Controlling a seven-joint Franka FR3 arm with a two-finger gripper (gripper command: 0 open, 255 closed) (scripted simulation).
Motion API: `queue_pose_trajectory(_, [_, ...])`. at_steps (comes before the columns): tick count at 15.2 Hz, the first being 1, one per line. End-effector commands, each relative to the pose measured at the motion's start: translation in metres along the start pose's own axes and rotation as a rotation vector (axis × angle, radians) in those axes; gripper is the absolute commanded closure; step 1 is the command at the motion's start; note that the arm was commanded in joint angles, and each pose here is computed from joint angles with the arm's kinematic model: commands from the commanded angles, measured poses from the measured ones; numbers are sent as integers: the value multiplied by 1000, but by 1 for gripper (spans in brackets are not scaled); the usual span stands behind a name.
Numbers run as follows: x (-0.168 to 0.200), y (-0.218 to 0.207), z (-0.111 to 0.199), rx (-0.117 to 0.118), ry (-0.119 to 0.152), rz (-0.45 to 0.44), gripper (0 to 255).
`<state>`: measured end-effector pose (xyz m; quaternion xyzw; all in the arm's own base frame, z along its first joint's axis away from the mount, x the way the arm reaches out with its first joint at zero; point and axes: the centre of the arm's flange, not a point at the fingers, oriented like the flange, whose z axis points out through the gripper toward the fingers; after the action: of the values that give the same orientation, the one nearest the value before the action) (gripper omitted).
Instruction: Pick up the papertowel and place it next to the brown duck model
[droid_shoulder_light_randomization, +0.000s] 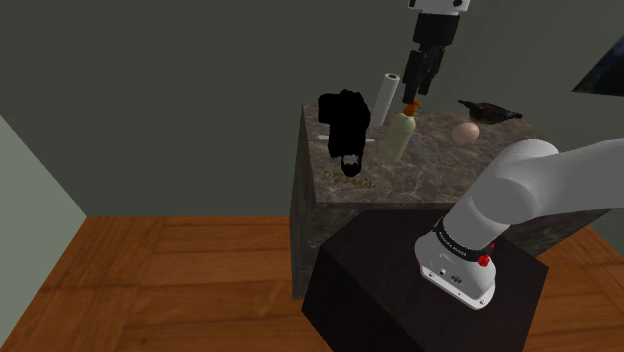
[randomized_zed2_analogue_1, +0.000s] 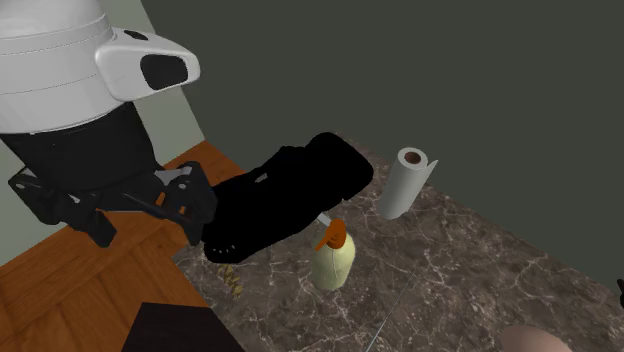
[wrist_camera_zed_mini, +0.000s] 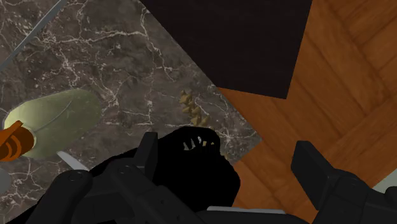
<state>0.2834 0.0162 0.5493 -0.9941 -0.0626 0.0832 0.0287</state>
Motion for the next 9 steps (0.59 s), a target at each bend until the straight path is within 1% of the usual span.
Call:
queue_pose_trajectory(1, [0,0,0,0,0,0,0])
queue_pose_trajectory(9, [40,90,15,-27,34,-60,0])
